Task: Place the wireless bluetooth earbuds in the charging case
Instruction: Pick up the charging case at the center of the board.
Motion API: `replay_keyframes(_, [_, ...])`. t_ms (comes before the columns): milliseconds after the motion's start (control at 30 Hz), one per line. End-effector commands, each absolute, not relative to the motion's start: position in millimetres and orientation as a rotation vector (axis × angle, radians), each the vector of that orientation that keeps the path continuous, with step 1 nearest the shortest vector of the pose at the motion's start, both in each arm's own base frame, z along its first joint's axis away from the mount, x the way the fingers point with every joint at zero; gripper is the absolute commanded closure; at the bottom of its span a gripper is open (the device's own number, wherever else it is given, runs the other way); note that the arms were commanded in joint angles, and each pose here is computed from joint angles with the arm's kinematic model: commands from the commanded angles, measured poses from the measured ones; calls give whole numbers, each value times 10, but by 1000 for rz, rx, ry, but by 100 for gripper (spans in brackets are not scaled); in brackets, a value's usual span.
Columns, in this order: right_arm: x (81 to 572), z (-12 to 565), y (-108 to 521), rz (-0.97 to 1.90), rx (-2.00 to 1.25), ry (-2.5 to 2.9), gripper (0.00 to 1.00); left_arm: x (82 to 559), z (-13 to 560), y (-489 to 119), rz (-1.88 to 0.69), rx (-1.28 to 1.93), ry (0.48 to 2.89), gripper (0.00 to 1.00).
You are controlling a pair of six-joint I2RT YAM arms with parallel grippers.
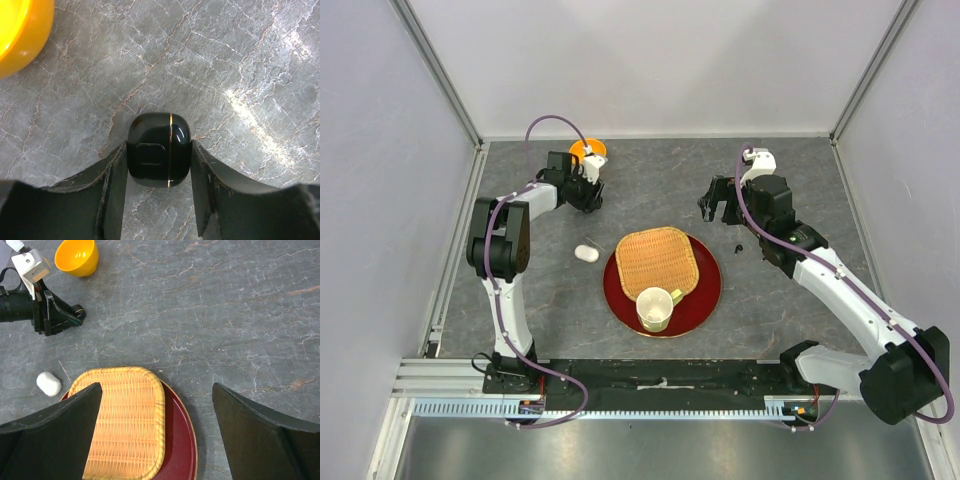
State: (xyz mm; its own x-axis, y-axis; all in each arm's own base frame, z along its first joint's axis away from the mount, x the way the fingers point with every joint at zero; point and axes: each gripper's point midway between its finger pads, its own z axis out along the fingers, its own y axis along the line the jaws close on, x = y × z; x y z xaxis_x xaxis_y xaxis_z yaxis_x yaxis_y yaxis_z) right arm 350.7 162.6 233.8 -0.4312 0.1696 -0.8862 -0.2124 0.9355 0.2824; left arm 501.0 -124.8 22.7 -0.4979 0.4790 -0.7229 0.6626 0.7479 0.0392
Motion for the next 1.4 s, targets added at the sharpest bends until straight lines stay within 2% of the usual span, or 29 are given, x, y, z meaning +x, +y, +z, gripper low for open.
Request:
replay_keyframes(0, [3595,2534,1661,460,-20,1907,2,4982,339,-1295,-322,889,2152,82])
replay_keyframes(67, [3590,2541,1663,470,-15,1909,2,4907,465,-1321,-316,882,2110,89])
replay_keyframes(133, [3593,2542,1656,480,-8,1910,2,4744,511,-1337,-330,867,2080,92])
replay_keyframes(200, [3589,2553,1670,510,3,1913,2,4778,1072,-1411,-297,841,1887,96])
replay_keyframes(233, [3593,2559,1675,522,6,1913,2,4600,1000,-1419,-321,827,1888,97])
replay_keyframes(300, [3597,2571,1690,558,28,1916,2,4537,1627,-1505,-285,807,1660,98])
replay_keyframes(333, [3604,2575,1685,565,45,1917,2,4368,1586,-1510,-287,798,1641,98])
replay_keyframes(400, [3578,2598,1749,631,45,1918,2,4191,2114,-1606,-250,789,1443,98])
replay_keyframes(467, [3543,2625,1795,675,33,1909,2,3944,2063,-1664,-251,784,1407,98])
replay_keyframes(500, [3514,2678,1858,728,21,1891,2,3870,2262,-1683,-239,762,1326,98])
replay_keyframes(700, [3276,2985,2102,942,-89,1781,2,3199,2613,-1827,-300,683,1134,98])
replay_keyframes(867, [2988,3181,2303,1170,-128,1696,8,2775,2826,-1960,-431,617,1028,98])
replay_keyframes(1200, [2468,3080,2948,1211,-288,1711,16,2441,2885,-2211,-582,596,976,98])
replay_keyframes(1367, [2397,3130,3093,1274,-291,1687,15,2287,3035,-2242,-680,556,901,98])
